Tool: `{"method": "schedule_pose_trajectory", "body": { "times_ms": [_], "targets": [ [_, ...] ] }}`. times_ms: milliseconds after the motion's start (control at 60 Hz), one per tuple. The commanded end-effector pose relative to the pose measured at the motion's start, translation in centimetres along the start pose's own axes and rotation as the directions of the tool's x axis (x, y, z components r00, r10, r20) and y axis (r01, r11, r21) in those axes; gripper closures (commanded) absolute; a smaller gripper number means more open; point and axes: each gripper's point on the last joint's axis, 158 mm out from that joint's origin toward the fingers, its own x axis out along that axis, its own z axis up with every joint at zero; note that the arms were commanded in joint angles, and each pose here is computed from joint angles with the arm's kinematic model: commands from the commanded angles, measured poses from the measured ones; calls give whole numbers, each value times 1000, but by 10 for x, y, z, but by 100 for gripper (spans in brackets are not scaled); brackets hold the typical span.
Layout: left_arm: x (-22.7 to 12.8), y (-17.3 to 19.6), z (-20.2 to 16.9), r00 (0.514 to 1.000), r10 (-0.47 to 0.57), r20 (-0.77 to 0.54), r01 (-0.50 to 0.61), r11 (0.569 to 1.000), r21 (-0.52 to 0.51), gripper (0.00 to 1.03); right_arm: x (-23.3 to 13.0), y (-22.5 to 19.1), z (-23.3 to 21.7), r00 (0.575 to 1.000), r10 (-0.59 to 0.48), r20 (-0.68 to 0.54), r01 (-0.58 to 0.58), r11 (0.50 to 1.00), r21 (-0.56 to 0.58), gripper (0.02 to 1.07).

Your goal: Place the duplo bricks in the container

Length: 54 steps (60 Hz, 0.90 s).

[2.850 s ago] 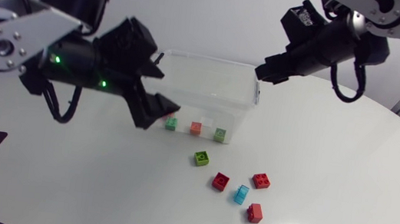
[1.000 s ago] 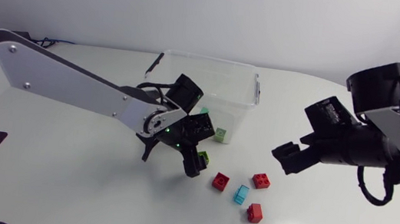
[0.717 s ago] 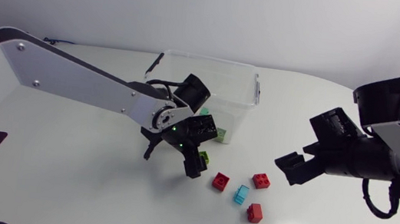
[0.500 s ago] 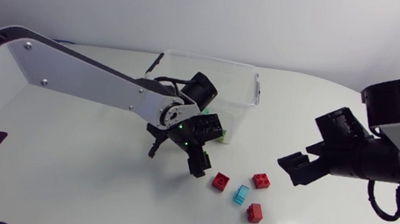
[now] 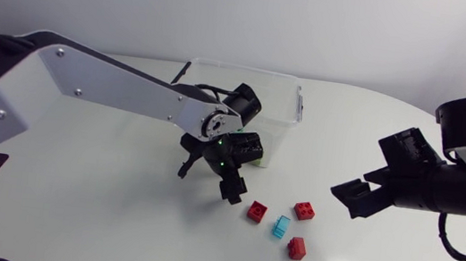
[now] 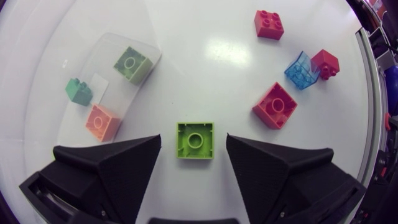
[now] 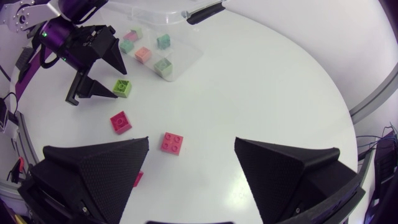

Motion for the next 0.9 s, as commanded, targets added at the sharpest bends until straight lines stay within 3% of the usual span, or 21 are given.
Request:
{"method": "schedule_pose_trajectory", "body": {
  "times_ms": [0,417,500,883],
  "targets": [
    [7,-2,2,1000,-6,-23,6,1000,-10,41,2,1,-10,1000,7,-18,-7,1000,-11,7],
    [12,-6,-5,994,-46,-95,45,999,-16,49,2,-3,-13,1000,1,-23,-1,1000,-8,7],
    [15,-6,-6,993,-51,-106,50,999,-18,57,2,-3,-13,1000,1,-23,-1,1000,-8,7],
    [20,-14,-19,981,-93,-173,88,996,-34,68,17,6,-36,995,33,-91,-32,999,13,7]
  ]
}}
